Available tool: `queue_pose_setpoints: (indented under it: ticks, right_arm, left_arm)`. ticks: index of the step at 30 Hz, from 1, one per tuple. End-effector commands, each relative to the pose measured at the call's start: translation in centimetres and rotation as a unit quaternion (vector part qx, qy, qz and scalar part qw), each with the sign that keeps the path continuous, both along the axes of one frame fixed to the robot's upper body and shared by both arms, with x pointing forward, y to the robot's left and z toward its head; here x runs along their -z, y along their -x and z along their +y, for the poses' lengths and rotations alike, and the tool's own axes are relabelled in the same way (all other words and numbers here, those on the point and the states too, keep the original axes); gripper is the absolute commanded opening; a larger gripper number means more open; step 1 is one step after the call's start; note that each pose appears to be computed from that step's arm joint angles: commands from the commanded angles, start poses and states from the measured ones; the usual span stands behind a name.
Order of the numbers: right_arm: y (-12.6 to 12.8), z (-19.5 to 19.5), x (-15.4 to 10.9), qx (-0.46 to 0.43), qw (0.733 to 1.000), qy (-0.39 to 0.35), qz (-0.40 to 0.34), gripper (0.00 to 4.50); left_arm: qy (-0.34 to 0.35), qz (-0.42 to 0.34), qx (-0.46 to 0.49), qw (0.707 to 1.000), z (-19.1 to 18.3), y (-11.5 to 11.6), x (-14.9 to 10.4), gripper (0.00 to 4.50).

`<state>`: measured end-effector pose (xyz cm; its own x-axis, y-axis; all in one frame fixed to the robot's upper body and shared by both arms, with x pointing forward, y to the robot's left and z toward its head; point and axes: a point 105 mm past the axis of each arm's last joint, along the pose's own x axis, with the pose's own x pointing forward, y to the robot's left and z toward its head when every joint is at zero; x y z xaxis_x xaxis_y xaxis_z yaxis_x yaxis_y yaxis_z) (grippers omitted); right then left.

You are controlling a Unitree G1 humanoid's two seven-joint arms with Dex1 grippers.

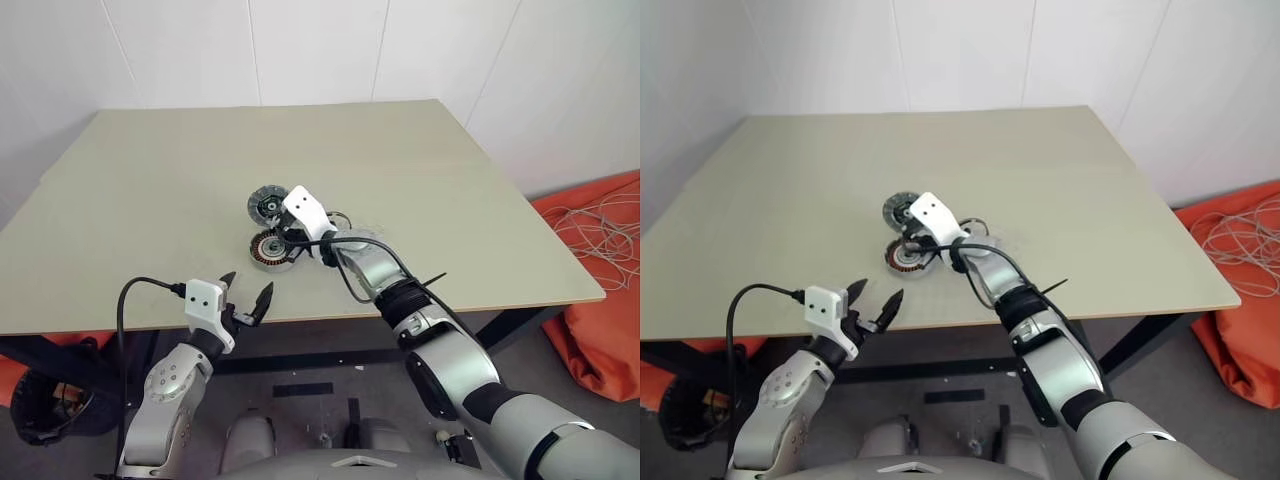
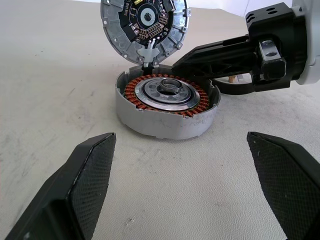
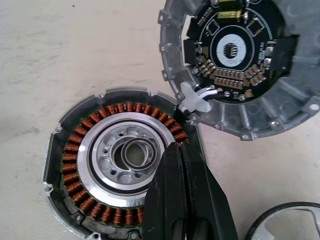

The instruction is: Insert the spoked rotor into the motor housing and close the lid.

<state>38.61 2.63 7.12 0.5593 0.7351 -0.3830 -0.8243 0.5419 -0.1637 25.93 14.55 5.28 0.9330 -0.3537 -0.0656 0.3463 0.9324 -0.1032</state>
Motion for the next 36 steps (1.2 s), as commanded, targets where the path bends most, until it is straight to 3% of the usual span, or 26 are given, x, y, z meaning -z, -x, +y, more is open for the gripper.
queue_pose_setpoints:
  ticks: [1,36]
  right_arm:
    - [0.3,1.1,-1.6,-0.023,0.999,-0.014,-0.017,0.01]
    - [0.9,2.0,-1.5,-0.043,0.999,-0.019,-0.009,0.01]
  left_arm:
    - [0.002,-0.027,0.000,1.000,-0.1,-0.2,-1.4,4.50]
    - [0.003,-0.026,-0.006,1.000,0.1,-0.1,-1.1,4.50]
